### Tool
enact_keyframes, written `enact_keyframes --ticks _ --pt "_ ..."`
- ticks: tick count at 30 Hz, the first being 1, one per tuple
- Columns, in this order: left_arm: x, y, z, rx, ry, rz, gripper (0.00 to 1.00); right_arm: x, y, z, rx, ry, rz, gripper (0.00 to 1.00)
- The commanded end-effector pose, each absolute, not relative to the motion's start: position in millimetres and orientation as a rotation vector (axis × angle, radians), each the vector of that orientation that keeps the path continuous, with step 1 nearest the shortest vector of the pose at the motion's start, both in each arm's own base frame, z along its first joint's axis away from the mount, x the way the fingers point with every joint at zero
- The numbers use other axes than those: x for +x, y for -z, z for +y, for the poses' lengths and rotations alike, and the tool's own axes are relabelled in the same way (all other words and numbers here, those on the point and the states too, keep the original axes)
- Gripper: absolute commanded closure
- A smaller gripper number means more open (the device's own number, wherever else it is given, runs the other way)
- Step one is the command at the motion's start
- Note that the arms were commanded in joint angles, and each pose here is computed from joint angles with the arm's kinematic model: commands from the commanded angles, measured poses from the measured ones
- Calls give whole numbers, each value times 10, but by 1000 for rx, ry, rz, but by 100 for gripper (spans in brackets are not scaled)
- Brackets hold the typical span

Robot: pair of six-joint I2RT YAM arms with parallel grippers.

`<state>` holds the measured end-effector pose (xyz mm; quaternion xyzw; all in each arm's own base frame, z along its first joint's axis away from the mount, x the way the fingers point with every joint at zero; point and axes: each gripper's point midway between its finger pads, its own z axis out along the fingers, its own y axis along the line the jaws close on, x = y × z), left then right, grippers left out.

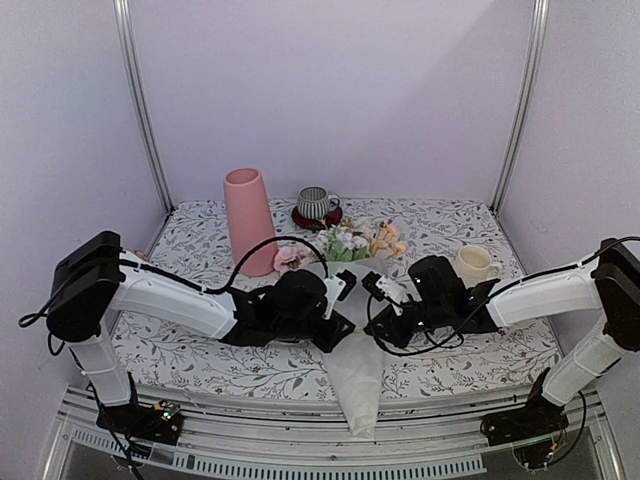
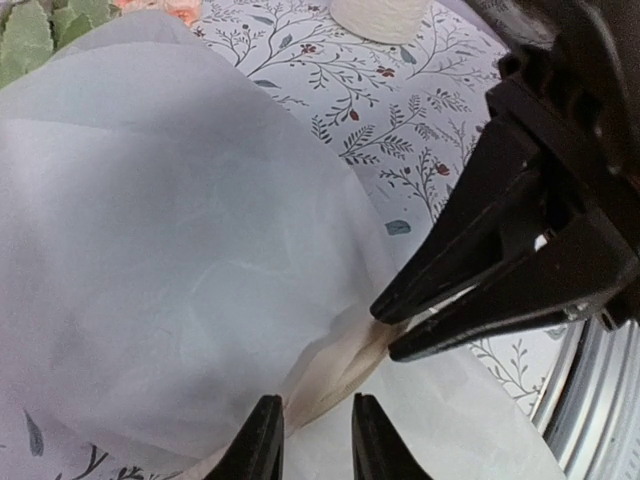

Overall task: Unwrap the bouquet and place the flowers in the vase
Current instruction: Untie the half-tied ribbon from the folded wrapping paper.

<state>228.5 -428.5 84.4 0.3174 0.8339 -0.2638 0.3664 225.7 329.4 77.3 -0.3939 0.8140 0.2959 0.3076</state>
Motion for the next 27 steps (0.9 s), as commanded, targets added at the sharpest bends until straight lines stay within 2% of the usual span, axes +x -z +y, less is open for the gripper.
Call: enact_keyframes --ticks 1,14,22,24,27 --pt "2357 -754 -4311 870 653 2162 74 2216 -788 3267 -1032 -785 2149 85" --pt "2338 -714 -4388 951 743 2173 70 2266 -682 3191 -1009 -716 2181 82" --pt "2351 -639 -4448 1017 751 2192 74 2237 -669 3211 -1030 -733 2176 82" --pt "2346 -624 -4444 1017 757 2199 76 2223 -630 3200 -1034 -724 2181 77" --pt "2366 -614 -4425 1007 762 2206 80 2227 -570 3179 -1033 -700 2187 75"
